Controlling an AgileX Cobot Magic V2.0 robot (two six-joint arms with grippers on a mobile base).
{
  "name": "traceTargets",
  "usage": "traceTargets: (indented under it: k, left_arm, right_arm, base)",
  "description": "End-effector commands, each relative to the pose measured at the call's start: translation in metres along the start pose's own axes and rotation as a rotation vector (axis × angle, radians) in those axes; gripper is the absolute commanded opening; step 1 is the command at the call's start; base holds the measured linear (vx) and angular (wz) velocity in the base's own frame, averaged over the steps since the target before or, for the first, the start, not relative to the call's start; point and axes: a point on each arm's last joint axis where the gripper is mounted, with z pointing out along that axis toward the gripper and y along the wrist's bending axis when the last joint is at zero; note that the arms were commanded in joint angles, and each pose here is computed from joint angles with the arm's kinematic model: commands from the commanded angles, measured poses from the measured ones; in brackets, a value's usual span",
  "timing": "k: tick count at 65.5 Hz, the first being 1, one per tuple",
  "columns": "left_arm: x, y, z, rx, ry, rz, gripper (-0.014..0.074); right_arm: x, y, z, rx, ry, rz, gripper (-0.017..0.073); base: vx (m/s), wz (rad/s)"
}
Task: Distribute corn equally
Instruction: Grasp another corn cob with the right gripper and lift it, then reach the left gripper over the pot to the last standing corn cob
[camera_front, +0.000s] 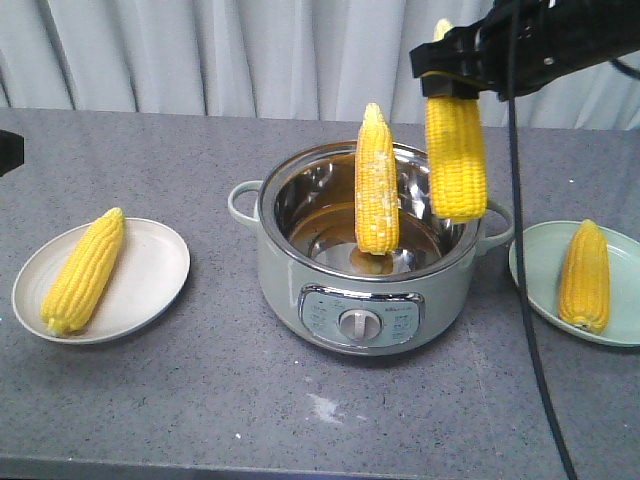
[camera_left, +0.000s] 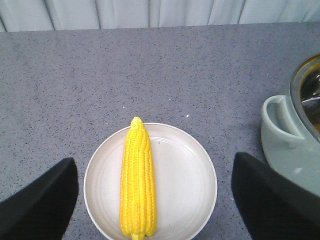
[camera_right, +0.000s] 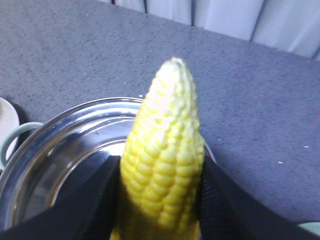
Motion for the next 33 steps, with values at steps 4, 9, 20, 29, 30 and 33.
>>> traceTargets:
  k: [4,9,20,29,30,33]
  left_arm:
    - [-0.013,0.0,-0.01,0.012,-0.104,-0.009,0.0587]
    - [-0.013,0.0,-0.01,0.012,-0.104,-0.009,0.0587]
    - [-0.013,0.0,-0.01,0.012,-0.104,-0.009,0.0587]
    - [-0.012,0.0,-0.01,0.012,-0.103,-0.009,0.0587]
    - [-0.012,0.0,-0.01,0.012,-0.103,-0.009,0.0587]
    - [-0.012,0.0,-0.01,0.011,-0.101,-0.009,0.0587]
  right_arm:
    - [-0.011,-0.005,-0.069,0.13,-0.144,-0.023,0.0175]
    - [-0.006,-0.008,-0.087,0.197,-0.131,-0.004,0.0175]
    - [0.005,-0.018,-0.121,0.292,-0.097,0.038,0.018]
    - [0.014,-0.031,-0.138,0.345,-0.081,0.083,0.0184]
    - [0.015,-0.032,-0.14,0.349,-0.082,0.086,0.0185]
    - [0.02,-0.035,-0.142,0.364,-0.076,0.098,0.0186]
  base:
    - [0.0,0.0]
    - [0.0,0.0]
    - [0.0,0.0]
    - [0.0,0.0]
    - [0.0,0.0]
    - [0.0,0.0]
